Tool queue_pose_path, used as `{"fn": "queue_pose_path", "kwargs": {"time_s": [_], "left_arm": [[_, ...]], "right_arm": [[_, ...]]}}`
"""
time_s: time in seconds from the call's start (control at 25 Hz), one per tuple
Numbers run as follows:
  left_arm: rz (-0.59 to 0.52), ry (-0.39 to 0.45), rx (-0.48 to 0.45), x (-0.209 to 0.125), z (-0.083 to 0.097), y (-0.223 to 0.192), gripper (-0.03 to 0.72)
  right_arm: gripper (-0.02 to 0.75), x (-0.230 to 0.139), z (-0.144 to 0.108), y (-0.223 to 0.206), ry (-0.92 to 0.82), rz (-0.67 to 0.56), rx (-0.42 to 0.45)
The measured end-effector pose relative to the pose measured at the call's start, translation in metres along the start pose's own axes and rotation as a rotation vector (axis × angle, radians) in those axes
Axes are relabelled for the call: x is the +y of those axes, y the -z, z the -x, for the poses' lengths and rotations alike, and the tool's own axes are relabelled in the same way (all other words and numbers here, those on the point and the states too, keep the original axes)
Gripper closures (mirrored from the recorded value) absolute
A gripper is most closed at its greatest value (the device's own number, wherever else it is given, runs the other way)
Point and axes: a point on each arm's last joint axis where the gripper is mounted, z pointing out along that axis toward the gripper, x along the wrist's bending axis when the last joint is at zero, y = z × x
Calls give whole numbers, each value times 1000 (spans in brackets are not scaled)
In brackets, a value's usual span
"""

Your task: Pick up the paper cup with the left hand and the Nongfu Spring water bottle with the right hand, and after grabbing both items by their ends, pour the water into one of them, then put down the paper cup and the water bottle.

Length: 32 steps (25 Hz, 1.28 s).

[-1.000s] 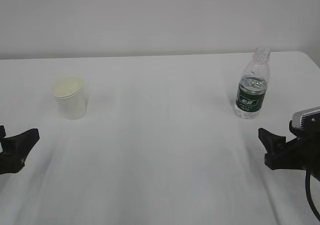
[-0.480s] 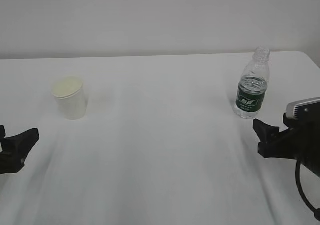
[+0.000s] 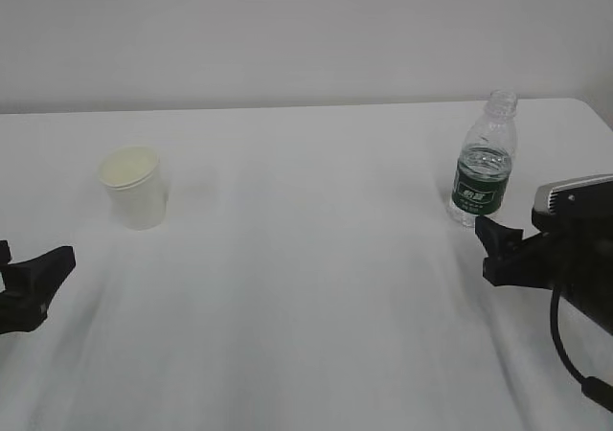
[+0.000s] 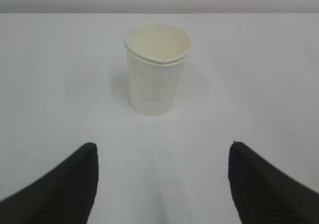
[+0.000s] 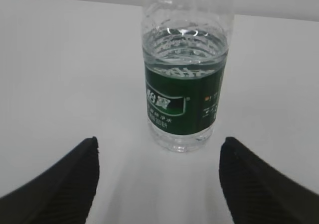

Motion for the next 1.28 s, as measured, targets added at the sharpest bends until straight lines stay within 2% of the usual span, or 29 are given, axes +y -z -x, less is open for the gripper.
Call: {"fn": "queue_pose_path", "kwargs": {"time_s": [0.56, 0.88, 1.28], "left_arm": [[39, 6, 14, 8, -1, -9, 102], [-33, 15, 32, -6, -5, -19, 102], [-43, 16, 33, -8, -5, -19, 102]], "right_arm": [[165, -10, 2, -11, -13, -32, -26], [165, -6, 3, -17, -13, -12, -27], [165, -1, 4, -23, -19, 13, -43]]}}
